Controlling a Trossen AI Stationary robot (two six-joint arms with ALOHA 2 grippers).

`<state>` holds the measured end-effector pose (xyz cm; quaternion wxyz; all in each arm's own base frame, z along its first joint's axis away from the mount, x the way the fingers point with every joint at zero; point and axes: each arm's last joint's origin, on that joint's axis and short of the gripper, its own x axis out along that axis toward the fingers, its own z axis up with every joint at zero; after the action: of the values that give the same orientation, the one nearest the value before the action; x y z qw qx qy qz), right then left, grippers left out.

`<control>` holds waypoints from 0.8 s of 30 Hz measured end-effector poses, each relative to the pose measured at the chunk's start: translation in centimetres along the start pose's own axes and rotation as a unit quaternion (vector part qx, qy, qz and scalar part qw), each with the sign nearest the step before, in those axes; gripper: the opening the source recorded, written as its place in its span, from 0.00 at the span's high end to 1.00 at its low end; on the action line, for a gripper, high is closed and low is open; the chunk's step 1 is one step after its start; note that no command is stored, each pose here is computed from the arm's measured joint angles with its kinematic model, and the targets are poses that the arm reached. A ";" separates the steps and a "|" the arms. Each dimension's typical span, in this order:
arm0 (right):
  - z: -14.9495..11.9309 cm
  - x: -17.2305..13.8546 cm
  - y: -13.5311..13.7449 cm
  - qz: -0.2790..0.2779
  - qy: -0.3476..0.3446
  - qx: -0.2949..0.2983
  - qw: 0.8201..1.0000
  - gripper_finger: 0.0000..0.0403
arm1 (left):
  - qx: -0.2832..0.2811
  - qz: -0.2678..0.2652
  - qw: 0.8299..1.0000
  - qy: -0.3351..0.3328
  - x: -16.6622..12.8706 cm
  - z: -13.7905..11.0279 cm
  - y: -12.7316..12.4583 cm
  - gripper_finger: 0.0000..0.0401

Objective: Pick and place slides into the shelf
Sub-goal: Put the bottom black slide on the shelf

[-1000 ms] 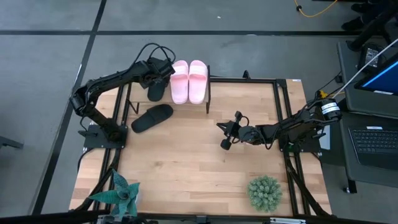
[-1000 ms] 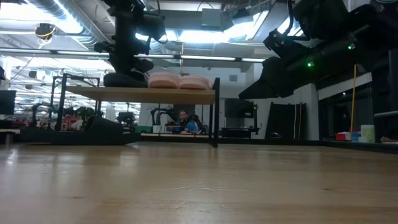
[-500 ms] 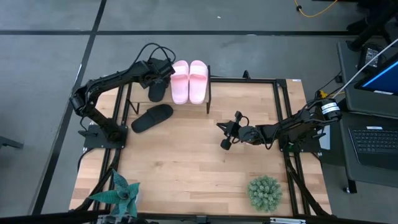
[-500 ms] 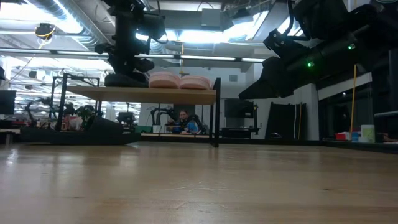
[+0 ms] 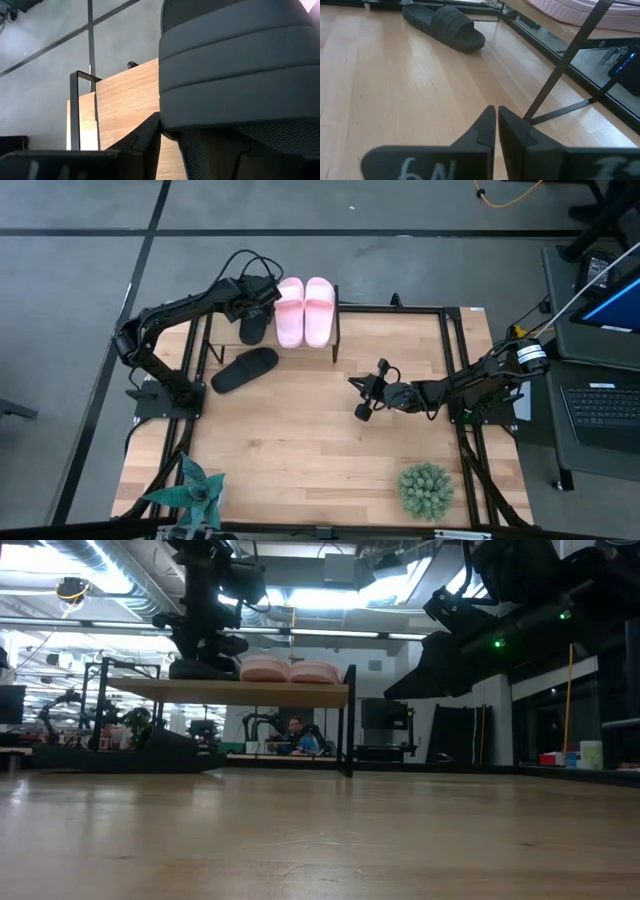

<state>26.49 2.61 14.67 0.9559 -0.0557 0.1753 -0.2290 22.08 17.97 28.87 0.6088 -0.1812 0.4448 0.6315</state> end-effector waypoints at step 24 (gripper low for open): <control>0.0 0.0 0.0 0.000 0.000 0.002 1.000 0.94 | -0.001 -0.069 0.998 -0.004 -4.3 1.3 1.7 0.69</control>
<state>26.49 2.61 14.67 0.9560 -0.0540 0.1749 -0.2291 21.79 16.64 33.48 0.6526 -0.2095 0.4276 0.5893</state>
